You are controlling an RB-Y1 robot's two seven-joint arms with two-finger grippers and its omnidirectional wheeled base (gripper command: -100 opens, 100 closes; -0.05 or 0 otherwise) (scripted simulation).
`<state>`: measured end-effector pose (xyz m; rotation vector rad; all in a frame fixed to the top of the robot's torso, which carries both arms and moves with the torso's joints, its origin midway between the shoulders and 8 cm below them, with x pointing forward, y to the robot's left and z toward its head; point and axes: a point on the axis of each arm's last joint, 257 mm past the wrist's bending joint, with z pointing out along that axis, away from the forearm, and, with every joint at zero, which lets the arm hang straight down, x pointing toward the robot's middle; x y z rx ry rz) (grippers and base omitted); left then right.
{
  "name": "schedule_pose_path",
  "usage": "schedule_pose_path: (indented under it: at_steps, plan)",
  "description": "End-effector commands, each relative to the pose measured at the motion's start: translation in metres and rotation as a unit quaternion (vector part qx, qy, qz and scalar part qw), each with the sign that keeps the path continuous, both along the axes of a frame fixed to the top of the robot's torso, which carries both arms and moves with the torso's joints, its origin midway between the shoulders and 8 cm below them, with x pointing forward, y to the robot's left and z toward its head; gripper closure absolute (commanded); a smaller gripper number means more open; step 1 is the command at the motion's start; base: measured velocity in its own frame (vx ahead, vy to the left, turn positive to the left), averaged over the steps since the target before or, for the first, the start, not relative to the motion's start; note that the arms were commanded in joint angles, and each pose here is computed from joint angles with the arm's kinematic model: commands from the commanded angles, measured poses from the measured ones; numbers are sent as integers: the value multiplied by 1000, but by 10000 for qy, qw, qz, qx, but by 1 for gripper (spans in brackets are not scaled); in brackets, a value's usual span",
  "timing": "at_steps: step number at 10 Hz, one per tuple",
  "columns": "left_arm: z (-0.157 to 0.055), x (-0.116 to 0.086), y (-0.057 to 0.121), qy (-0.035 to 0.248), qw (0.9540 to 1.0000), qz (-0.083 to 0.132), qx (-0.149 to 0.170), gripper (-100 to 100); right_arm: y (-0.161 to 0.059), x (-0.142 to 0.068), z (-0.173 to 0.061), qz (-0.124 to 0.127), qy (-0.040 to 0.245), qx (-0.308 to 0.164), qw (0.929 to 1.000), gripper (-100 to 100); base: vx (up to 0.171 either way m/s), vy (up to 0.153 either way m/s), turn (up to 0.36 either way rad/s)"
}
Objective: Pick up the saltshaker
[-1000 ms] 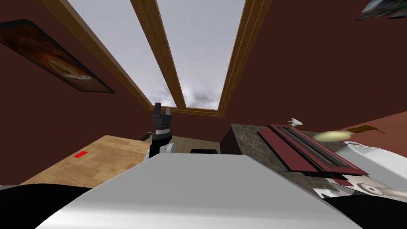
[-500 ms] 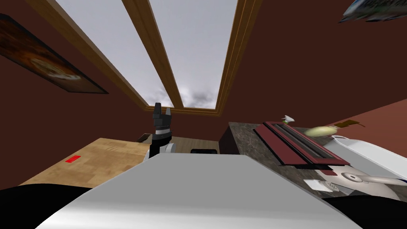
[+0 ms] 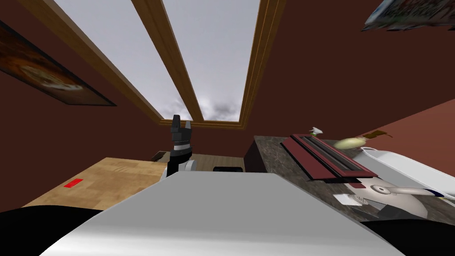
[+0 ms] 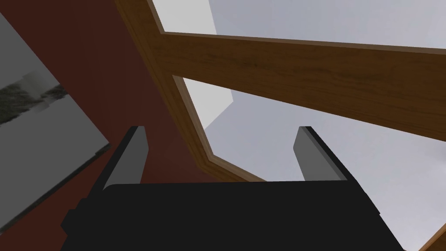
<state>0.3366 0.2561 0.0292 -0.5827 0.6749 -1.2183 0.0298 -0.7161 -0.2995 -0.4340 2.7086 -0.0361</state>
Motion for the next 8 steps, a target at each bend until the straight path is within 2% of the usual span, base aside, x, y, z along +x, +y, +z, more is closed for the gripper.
schedule_pose_path:
  at_steps: [1,2,3,4,5,6,7,8]
  plan:
    - [0,0,0,0,10000,0,0,0,3,3,-1,48,-12,23,10000,-100,2,-1,14]
    - [0,0,0,0,10000,0,0,0,4,29,1,206,-124,-21,9997,-100,4,-7,-147]
    - [0,0,0,0,10000,0,0,0,6,24,-3,219,-41,11,9998,-100,5,-4,-91]
    - [0,0,0,0,10000,0,0,0,4,55,4,346,-248,-69,9991,-100,6,-8,-177]
    - [0,0,0,0,10000,0,0,0,10,43,-5,376,-61,3,9993,-100,5,-4,-96]
    - [0,0,0,0,10000,0,0,0,10,43,-5,376,-61,3,9993,-100,0,0,0]
    - [0,0,0,0,10000,0,0,0,11,69,-1,504,-192,-43,9985,-100,2,-5,-207]
    - [0,0,0,0,10000,0,0,0,14,62,-6,517,-86,-5,9986,-100,4,-6,-10]
